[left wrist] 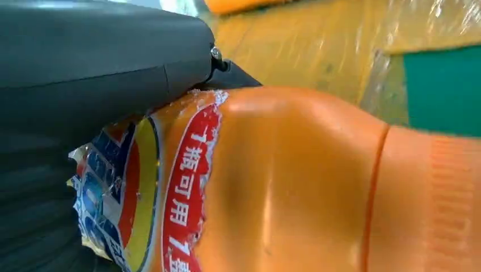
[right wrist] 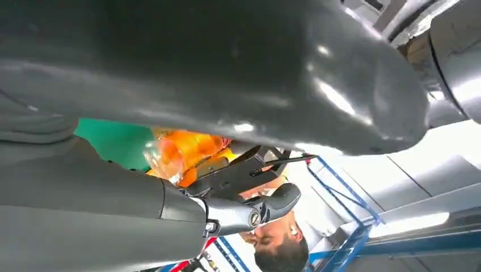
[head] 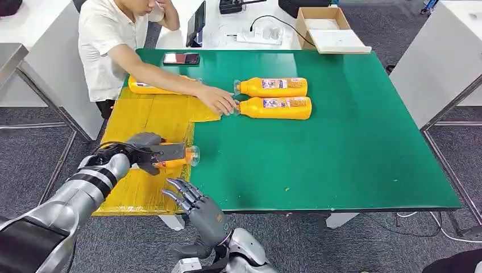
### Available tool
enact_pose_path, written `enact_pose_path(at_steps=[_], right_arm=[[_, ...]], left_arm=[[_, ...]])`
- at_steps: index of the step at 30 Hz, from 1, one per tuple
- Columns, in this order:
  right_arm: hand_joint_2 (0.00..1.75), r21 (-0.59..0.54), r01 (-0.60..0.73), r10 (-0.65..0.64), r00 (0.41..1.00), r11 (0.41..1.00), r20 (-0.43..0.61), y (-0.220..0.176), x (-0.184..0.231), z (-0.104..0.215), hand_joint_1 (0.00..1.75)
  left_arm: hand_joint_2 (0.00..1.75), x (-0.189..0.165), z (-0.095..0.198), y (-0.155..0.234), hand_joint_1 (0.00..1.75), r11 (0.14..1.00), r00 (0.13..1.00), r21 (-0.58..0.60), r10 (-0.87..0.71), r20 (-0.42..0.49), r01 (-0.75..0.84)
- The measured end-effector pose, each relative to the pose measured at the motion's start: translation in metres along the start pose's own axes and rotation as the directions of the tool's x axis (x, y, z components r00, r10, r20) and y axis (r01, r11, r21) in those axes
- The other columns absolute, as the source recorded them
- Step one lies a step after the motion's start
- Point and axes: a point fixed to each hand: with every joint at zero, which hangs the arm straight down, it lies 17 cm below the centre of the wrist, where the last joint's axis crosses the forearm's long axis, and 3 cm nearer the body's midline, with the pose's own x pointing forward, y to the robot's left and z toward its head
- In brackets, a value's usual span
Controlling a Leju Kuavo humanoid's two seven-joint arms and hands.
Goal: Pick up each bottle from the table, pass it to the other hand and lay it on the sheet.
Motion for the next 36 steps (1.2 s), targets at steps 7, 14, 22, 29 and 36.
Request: enact_pose_path(at_steps=[7, 14, 22, 29, 36], right_arm=[[0.0, 0.024, 0.006, -0.006, 1.0, 1.0, 0.014, 0.008, 0.002, 0.0, 0.0], [0.0, 0.042, 0.013, -0.014, 1.0, 0.999, 0.027, 0.014, 0.004, 0.001, 0.0], [0.0, 0.058, 0.019, -0.021, 1.0, 0.998, 0.023, 0.019, 0.003, 0.003, 0.0], [0.0, 0.062, 0.021, -0.022, 1.0, 0.998, 0.016, 0.021, 0.001, 0.004, 0.0], [0.0, 0.064, 0.02, -0.021, 1.0, 0.998, 0.016, 0.021, 0.001, 0.006, 0.0]], left_arm=[[1.75, -0.01, 0.001, -0.011, 0.0, 0.997, 0.998, -0.042, 0.06, -0.022, -0.061], [1.75, -0.004, 0.011, -0.028, 0.0, 0.969, 0.971, -0.13, 0.223, 0.083, -0.211], [1.75, -0.004, 0.015, -0.025, 0.0, 0.948, 0.943, -0.125, 0.308, 0.126, -0.293], [1.75, 0.013, 0.02, 0.0, 0.0, 0.87, 0.853, 0.105, 0.437, 0.285, -0.481], [1.75, 0.028, 0.045, 0.012, 0.0, 0.674, 0.654, 0.131, 0.622, 0.43, -0.727]])
